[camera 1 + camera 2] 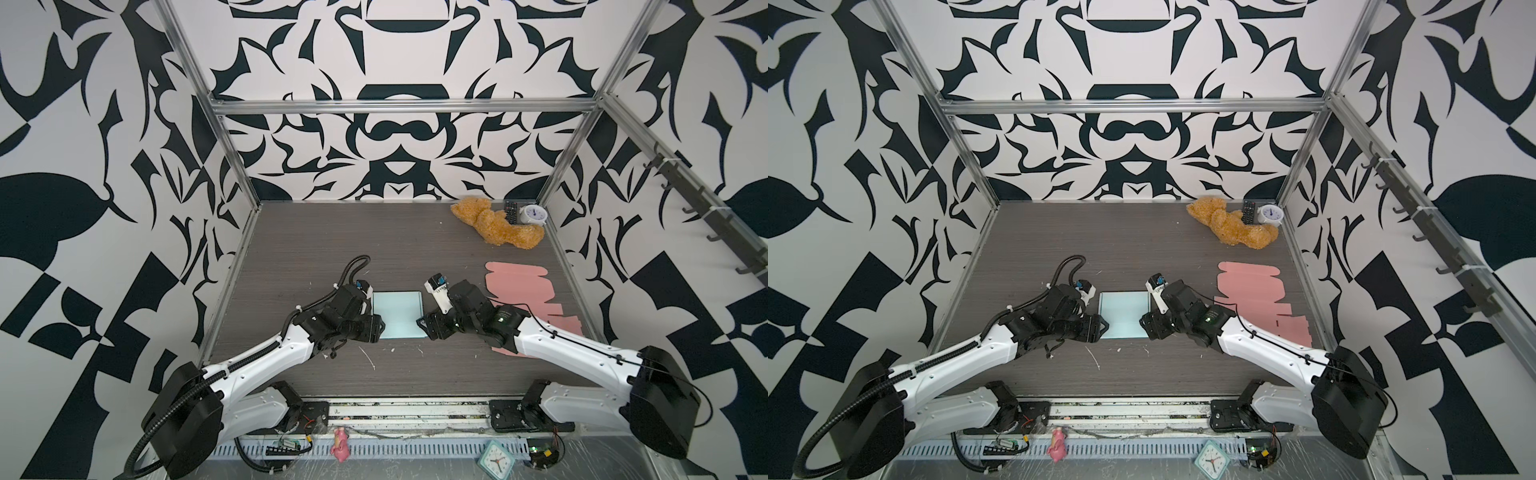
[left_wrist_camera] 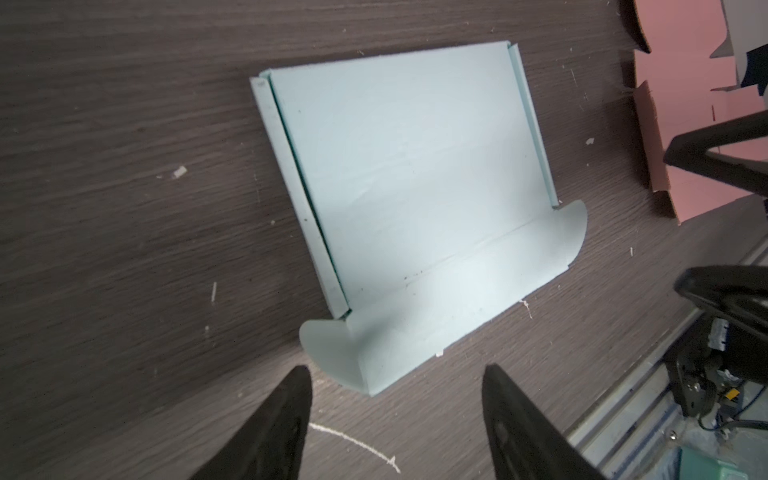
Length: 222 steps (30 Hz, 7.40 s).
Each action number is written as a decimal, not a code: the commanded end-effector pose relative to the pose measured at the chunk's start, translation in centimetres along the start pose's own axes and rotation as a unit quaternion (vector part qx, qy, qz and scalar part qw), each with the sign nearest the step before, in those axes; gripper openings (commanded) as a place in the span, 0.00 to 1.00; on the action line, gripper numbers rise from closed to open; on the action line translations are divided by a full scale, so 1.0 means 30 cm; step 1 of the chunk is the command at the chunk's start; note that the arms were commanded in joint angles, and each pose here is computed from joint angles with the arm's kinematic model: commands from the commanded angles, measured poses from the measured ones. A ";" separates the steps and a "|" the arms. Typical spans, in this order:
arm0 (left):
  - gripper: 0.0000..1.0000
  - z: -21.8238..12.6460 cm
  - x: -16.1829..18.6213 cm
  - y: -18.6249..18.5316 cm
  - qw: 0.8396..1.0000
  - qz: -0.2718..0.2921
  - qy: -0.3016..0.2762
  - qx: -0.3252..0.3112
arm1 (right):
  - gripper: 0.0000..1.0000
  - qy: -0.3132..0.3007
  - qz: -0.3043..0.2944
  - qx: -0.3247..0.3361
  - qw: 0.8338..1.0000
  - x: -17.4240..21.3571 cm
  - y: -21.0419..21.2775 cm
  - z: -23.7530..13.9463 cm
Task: Fold the paper box
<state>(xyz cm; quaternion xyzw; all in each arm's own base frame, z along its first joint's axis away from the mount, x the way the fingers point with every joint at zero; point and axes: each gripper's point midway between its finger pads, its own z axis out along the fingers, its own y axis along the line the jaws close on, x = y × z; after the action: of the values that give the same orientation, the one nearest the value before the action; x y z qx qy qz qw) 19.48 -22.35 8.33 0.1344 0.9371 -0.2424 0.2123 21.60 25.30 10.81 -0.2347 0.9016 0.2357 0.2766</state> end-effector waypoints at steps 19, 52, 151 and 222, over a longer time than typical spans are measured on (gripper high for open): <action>0.69 0.067 0.040 -0.004 1.000 -0.006 0.028 0.000 | 0.85 0.021 0.024 -0.021 0.999 0.060 0.032 0.079; 0.68 0.106 0.051 -0.007 0.999 -0.013 0.031 0.009 | 0.88 0.037 0.022 -0.055 0.998 0.119 0.088 0.147; 0.47 0.154 0.091 0.073 0.999 -0.017 0.020 -0.043 | 0.85 0.013 -0.026 0.033 0.999 0.085 0.049 0.131; 0.46 -0.043 -0.157 0.154 0.995 -0.055 -0.076 0.016 | 0.98 0.011 0.037 -0.106 0.994 -0.198 0.054 0.330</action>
<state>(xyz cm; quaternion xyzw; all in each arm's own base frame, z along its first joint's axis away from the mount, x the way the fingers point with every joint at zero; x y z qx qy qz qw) 24.48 -18.16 9.65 0.0613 0.9235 -0.2629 0.2725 27.78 32.17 5.92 -0.2125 0.8997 0.3160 0.2134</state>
